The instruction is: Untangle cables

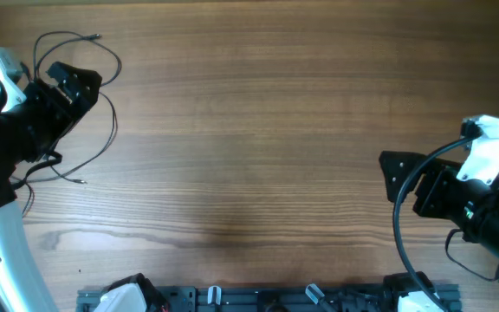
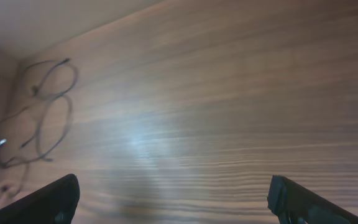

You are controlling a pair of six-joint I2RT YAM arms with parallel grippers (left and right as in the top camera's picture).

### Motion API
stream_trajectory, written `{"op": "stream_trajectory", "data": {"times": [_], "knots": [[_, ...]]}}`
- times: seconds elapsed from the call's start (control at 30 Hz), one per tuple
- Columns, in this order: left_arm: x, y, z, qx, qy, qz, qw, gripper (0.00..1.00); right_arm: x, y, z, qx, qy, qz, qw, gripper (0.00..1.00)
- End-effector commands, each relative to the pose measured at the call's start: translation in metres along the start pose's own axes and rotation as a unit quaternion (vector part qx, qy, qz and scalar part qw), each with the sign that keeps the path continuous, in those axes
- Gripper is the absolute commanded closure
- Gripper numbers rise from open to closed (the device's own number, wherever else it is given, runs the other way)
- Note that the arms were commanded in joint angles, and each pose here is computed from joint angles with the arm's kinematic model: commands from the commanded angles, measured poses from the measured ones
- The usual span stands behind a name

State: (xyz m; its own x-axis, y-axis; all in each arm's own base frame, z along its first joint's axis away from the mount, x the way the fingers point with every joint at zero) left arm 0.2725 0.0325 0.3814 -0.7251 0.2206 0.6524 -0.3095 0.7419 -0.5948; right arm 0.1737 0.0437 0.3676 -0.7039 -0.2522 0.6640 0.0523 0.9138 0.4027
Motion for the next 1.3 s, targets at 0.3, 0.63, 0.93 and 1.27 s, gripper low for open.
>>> {"op": "stream_trajectory", "data": {"times": [0.3, 0.63, 0.93, 1.27], "knots": [[-0.001, 0.001, 0.001, -0.007, 0.002, -0.001, 1.0, 0.0, -0.046, -0.001, -0.015, 0.169, -0.189, -0.062, 0.965, 0.0], [-0.001, 0.001, 0.001, -0.007, 0.002, -0.001, 1.0, 0.0, -0.082, -0.035, 0.034, 0.224, -0.353, -0.086, 0.904, 0.0], [-0.001, 0.001, 0.001, -0.007, 0.002, -0.001, 1.0, 0.0, -0.125, -0.075, 0.07, 0.208, -0.39, -0.047, 0.896, 0.0], [-0.001, 0.001, 0.001, -0.007, 0.002, -0.001, 1.0, 0.0, -0.152, -0.096, 0.085, 0.148, -0.364, -0.033, 0.919, 0.0]]}}
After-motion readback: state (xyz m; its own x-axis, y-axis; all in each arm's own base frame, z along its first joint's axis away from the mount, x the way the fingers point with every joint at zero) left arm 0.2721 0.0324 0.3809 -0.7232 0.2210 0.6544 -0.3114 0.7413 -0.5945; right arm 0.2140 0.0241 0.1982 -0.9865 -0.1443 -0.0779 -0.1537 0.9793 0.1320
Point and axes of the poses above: each gripper's point midway between its finger pads, its own x axis back along the fingers, its own y axis along the line the jaws close on, z = x × y, the point moved 3 cm from there along x, back along the fingers, and after that the axes turned 2 degrees about -x, right-handed, at the moved point
